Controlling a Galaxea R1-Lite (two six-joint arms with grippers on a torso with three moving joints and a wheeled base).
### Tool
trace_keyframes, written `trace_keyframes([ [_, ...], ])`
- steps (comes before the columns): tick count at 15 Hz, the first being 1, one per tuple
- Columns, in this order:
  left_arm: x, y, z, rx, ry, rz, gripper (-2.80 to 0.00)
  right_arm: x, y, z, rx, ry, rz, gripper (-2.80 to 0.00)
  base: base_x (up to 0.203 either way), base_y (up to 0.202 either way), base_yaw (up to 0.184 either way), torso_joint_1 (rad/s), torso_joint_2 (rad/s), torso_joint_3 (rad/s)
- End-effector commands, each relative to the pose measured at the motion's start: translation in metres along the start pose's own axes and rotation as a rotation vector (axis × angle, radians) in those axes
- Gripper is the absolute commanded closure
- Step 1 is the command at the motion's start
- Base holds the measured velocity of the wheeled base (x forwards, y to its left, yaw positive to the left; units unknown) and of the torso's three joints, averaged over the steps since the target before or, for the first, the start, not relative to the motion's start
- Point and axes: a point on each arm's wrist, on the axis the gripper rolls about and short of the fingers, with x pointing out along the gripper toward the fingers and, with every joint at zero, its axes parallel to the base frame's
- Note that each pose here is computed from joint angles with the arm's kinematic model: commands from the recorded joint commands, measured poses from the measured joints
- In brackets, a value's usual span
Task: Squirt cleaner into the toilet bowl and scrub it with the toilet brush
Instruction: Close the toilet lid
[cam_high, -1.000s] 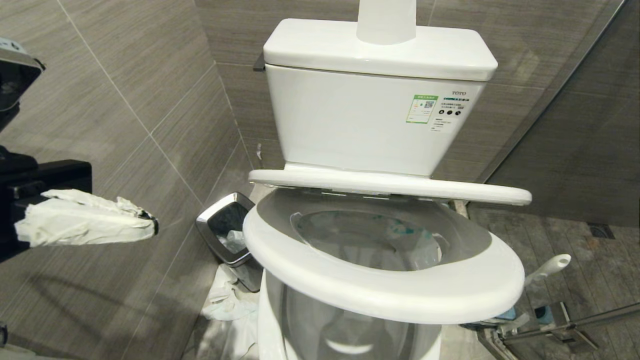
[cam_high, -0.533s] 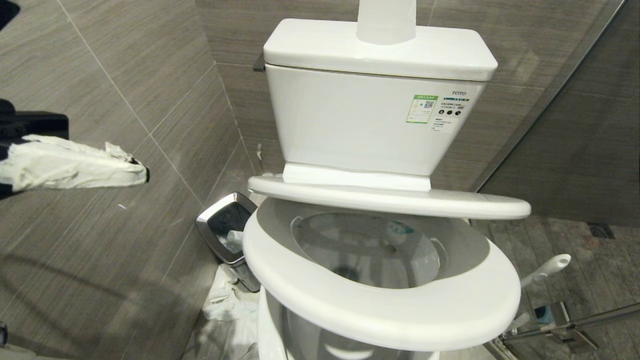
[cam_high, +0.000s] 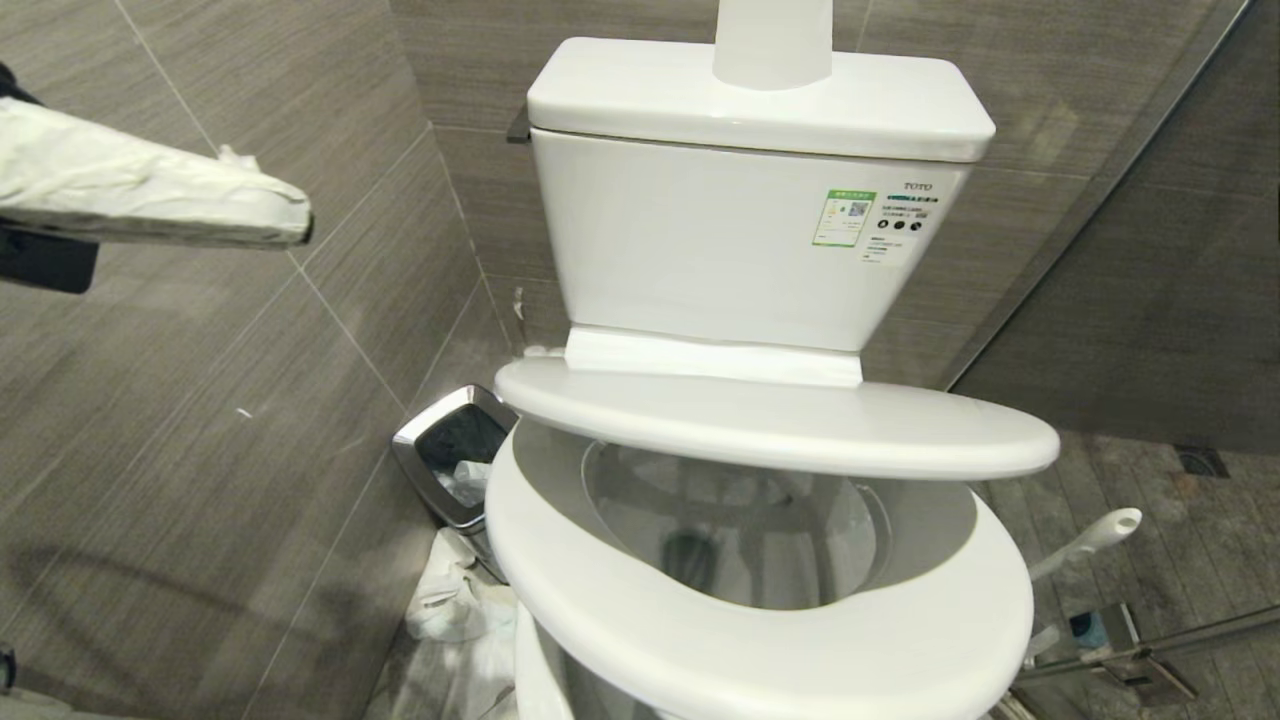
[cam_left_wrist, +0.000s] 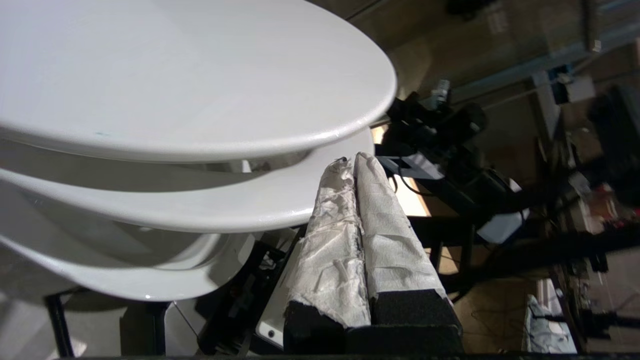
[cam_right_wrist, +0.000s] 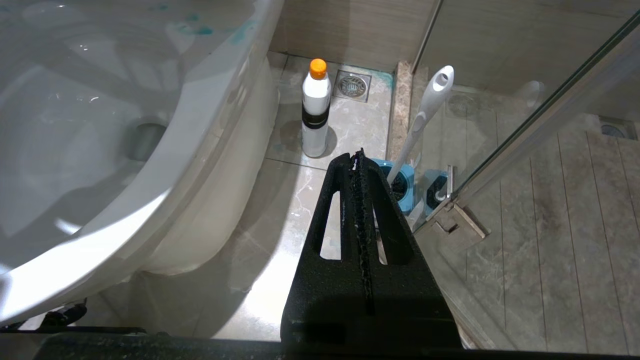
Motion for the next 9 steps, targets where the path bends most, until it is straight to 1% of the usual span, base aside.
trace_keyframes([
  [1, 0.028, -0.005, 0.013, 0.024, -0.034, 0.184, 0.0, 0.0, 0.0, 0.0, 0.0, 0.001, -0.001, 0.0, 0.0, 0.0, 0.0, 0.0, 0.0, 0.0],
  [2, 0.042, -0.005, 0.023, 0.09, -0.099, 0.255, 0.0, 0.0, 0.0, 0.0, 0.0, 0.001, 0.001, 0.0, 0.0, 0.0, 0.0, 0.0, 0.0, 0.0],
  [3, 0.063, -0.001, 0.032, 0.158, -0.144, 0.311, 0.0, 0.0, 0.0, 0.0, 0.0, 0.001, 0.0, 0.0, 0.0, 0.0, 0.0, 0.0, 0.0, 0.0],
  [4, 0.082, 0.003, 0.039, 0.238, -0.178, 0.356, 0.0, 0.0, 0.0, 0.0, 0.0, 0.001, -0.001, 0.0, 0.0, 0.0, 0.0, 0.0, 0.0, 0.0],
  [5, 0.097, 0.006, 0.044, 0.317, -0.2, 0.384, 0.0, 0.0, 0.0, 0.0, 0.0, 0.001, -0.001, 0.0, 0.0, 0.0, 0.0, 0.0, 0.0, 0.0],
  [6, 0.107, 0.012, 0.047, 0.387, -0.198, 0.408, 0.0, 0.0, 0.0, 0.0, 0.0, 0.001, -0.001, 0.0, 0.0, 0.0, 0.0, 0.0, 0.0, 0.0],
  [7, 0.115, 0.017, 0.047, 0.441, -0.178, 0.422, 0.0, 0.0, 0.0, 0.0, 0.0, 0.001, -0.001, 0.0, 0.0, 0.0, 0.0, 0.0, 0.0, 0.0],
  [8, 0.123, 0.024, 0.043, 0.481, -0.14, 0.435, 0.0, 0.0, 0.0, 0.0, 0.0, 0.001, -0.001, 0.0, 0.0, 0.0, 0.0, 0.0, 0.0, 0.0],
  [9, 0.132, 0.03, 0.038, 0.489, -0.097, 0.442, 0.0, 0.0, 0.0, 0.0, 0.0, 0.001, 0.0, 0.0, 0.0, 0.0, 0.0, 0.0, 0.0, 0.0],
])
